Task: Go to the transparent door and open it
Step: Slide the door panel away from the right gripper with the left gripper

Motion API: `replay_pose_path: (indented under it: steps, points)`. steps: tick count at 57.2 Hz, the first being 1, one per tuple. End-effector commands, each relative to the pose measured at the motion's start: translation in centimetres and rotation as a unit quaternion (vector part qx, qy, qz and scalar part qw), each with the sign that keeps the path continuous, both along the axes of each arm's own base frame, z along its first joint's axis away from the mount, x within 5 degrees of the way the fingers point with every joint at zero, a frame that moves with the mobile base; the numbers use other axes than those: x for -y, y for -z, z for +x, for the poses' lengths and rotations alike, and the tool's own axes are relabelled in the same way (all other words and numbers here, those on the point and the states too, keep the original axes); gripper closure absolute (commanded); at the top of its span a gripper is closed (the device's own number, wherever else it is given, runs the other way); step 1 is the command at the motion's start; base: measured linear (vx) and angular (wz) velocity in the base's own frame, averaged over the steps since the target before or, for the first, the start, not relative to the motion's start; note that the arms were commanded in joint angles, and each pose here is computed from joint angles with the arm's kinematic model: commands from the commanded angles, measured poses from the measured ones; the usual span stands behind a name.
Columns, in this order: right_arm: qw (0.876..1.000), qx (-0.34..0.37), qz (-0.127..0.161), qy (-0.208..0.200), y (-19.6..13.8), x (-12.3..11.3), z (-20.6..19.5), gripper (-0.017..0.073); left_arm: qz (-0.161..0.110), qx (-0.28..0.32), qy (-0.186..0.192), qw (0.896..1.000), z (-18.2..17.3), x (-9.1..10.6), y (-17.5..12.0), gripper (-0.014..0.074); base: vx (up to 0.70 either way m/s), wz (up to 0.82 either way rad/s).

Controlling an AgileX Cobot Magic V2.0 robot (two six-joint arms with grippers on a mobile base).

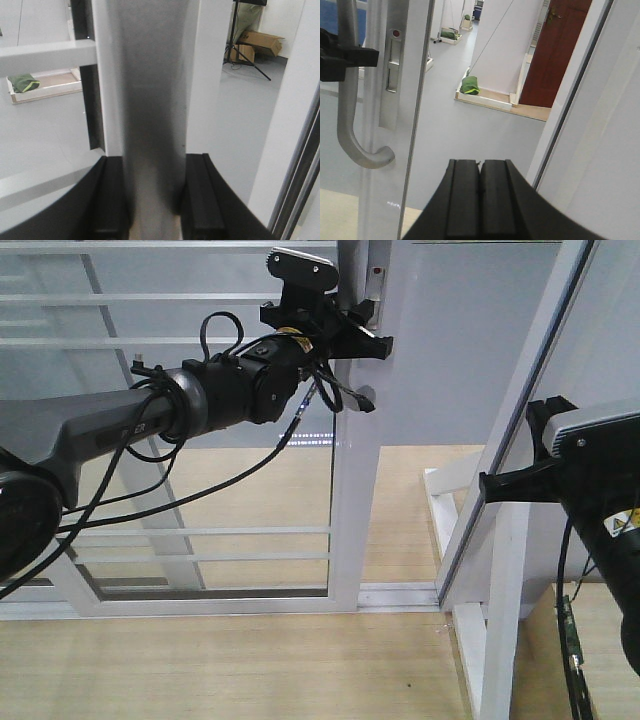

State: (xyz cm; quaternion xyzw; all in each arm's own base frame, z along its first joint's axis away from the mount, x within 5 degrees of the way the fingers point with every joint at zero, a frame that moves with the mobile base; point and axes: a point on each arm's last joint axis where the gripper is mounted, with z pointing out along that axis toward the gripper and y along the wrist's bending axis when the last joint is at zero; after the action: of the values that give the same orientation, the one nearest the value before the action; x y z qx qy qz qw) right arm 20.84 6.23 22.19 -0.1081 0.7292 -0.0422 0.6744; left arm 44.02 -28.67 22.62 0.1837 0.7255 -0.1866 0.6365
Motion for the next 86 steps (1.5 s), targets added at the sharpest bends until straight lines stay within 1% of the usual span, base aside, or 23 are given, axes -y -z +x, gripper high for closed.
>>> replay_pose_path:
  steps: [1,8,18,32,43,59,69,72,86]
  points:
    - [0.998,0.062,0.001,0.006,-1.9,0.1,0.2,0.0568,-0.043,0.061,-0.02,0.997,0.2,-1.4,-5.0,0.0597,0.0,0.0]
    - [0.998,0.062,0.001,0.006,-1.9,0.1,0.2,0.0568,-0.032,0.049,-0.022,0.998,0.3,-2.2,-5.6,0.0597,0.0,0.0]
    - [0.998,0.062,0.001,0.006,-1.9,0.1,0.2,0.0568,-0.03,0.043,-0.039,0.998,0.8,-4.3,-7.2,0.0597,0.0,0.0]
    - [0.998,0.061,0.001,0.006,-1.9,0.1,0.2,0.0568,-0.021,0.03,-0.051,0.998,0.9,-6.2,-8.5,0.0597,0.0,0.0]
    - [0.998,0.06,0.001,0.005,-1.9,0.1,0.2,0.0568,-0.017,0.032,-0.065,0.997,1.0,-8.1,-10.0,0.0597,0.0,0.0]
    - [0.998,0.06,0.001,0.005,-1.9,0.1,0.2,0.0568,-0.008,0.027,-0.088,0.996,1.4,-11.0,-11.3,0.0597,0.0,0.0]
    - [0.998,0.06,0.001,0.005,-1.9,0.1,0.2,0.0568,0.004,0.048,-0.097,0.994,1.1,-12.4,-12.8,0.0596,0.0,0.0]
    - [0.998,0.06,0.001,0.005,-1.9,0.1,0.2,0.0568,0.011,0.051,-0.099,0.994,1.1,-12.6,-13.0,0.0596,0.0,0.0]
    - [0.998,0.06,0.003,0.005,-1.9,0.1,0.2,0.0568,0.018,0.039,-0.117,0.992,1.5,-14.6,-13.2,0.0596,0.0,0.0]
